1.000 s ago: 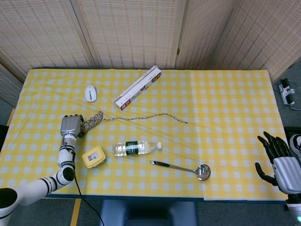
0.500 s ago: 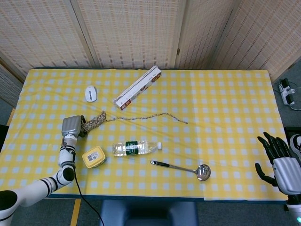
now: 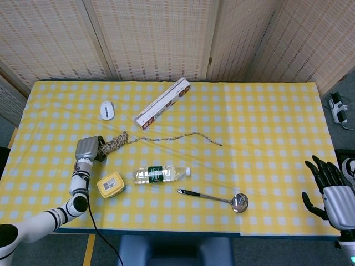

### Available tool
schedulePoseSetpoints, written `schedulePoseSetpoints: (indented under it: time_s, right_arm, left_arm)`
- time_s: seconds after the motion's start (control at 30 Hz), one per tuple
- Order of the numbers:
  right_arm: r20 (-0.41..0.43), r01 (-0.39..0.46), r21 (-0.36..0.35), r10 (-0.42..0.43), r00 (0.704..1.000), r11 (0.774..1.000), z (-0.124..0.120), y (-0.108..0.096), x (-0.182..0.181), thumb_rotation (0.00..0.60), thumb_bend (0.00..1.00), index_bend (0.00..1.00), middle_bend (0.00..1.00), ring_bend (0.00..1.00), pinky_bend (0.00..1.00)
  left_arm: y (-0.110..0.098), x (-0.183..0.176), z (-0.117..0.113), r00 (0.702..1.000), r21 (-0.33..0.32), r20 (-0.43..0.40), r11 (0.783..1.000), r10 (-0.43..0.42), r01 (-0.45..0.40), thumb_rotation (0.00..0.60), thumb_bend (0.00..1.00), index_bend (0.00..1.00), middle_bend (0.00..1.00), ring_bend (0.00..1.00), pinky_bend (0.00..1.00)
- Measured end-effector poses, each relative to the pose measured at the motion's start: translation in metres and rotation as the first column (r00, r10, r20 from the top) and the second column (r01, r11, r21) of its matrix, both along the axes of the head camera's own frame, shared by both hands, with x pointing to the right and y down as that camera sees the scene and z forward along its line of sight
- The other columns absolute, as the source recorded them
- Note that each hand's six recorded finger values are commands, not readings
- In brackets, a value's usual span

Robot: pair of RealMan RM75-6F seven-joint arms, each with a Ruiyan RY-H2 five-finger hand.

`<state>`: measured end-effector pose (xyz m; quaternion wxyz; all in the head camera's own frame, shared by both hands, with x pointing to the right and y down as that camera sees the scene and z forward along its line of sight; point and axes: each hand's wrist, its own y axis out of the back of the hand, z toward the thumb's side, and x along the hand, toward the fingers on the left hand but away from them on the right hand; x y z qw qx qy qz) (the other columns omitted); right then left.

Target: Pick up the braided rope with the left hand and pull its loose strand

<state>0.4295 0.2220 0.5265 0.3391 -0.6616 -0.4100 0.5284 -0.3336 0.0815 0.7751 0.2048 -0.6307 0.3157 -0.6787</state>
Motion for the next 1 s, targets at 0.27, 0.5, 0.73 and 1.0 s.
schedulePoseSetpoints:
  time_s: [0.27, 0.5, 0.73, 1.0]
  right_arm:
    - [-0.002, -0.003, 0.0, 0.003, 1.0, 1.0, 0.0, 0.0, 0.001, 0.6, 0.48, 0.03, 0.03, 0.03, 0.0]
    - [-0.004, -0.005, 0.0, 0.005, 1.0, 1.0, -0.001, 0.001, 0.001, 0.6, 0.48, 0.03, 0.03, 0.03, 0.0]
    - [-0.001, 0.005, -0.006, -0.005, 1.0, 1.0, 0.001, 0.0, -0.003, 0.6, 0.48, 0.03, 0.03, 0.03, 0.0]
    - [0.018, 0.012, -0.004, -0.012, 1.0, 1.0, -0.002, -0.003, -0.007, 0.6, 0.48, 0.03, 0.03, 0.04, 0.0]
  left_arm:
    - [-0.002, 0.002, 0.0, 0.999, 0.018, -0.03, 1.0, -0.022, 0.022, 0.6, 0.45, 0.5, 0.46, 0.45, 0.46]
    - [-0.003, -0.001, 0.002, 0.998, 0.041, -0.047, 0.999, -0.033, 0.034, 0.6, 0.56, 0.6, 0.56, 0.54, 0.58]
    - [-0.004, 0.0, 0.001, 0.996, 0.066, -0.091, 0.998, -0.019, 0.025, 0.6, 0.7, 0.69, 0.65, 0.63, 0.67]
    - [-0.009, 0.008, -0.013, 0.983, 0.135, -0.175, 0.991, 0.048, -0.024, 0.6, 0.72, 0.73, 0.7, 0.67, 0.71]
